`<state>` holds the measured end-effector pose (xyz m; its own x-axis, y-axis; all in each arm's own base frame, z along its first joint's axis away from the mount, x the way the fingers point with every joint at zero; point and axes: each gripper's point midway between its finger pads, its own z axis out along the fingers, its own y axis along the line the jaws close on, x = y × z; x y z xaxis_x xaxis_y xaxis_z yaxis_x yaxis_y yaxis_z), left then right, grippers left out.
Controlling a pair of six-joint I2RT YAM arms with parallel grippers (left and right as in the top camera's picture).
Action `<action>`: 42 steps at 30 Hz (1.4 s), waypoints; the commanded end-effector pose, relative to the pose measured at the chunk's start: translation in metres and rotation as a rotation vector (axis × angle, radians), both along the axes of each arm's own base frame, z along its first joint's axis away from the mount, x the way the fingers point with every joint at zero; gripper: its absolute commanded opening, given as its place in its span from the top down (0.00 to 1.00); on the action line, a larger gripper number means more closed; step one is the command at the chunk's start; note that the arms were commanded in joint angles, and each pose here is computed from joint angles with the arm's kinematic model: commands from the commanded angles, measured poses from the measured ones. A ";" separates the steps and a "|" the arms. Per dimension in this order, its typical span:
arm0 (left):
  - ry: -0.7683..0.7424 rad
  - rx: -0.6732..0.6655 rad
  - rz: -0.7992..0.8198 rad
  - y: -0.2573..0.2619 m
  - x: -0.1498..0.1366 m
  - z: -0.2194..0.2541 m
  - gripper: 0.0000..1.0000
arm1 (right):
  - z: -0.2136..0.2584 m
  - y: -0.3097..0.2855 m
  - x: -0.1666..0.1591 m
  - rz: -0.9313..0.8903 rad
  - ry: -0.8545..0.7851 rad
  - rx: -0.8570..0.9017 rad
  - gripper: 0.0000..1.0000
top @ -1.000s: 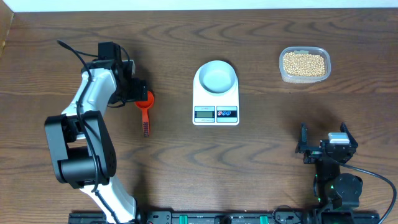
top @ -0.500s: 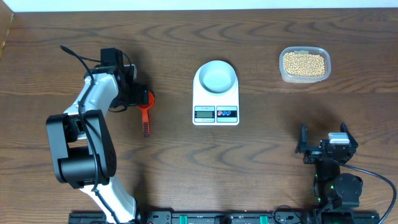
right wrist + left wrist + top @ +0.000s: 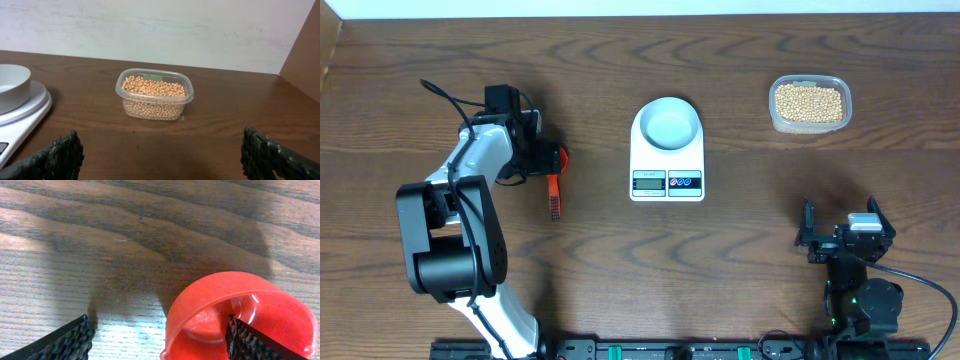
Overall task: Scoop item into bowl and weigh 50g on scale
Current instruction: 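Lower the left gripper and close it on the red scoop rim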
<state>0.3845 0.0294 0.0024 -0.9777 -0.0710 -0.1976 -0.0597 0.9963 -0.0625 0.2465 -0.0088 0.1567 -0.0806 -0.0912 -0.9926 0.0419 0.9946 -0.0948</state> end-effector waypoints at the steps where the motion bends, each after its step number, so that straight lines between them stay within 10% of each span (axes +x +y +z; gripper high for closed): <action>1: 0.019 -0.009 0.011 0.000 -0.004 -0.007 0.14 | -0.001 -0.003 0.000 -0.014 0.002 -0.011 0.01; 23: 0.007 -0.007 0.011 0.000 -0.001 -0.006 0.15 | -0.001 -0.003 0.000 -0.014 0.002 -0.011 0.01; 42: -0.004 -0.007 0.011 0.000 0.001 -0.006 0.73 | -0.001 -0.003 0.000 -0.014 0.003 -0.011 0.01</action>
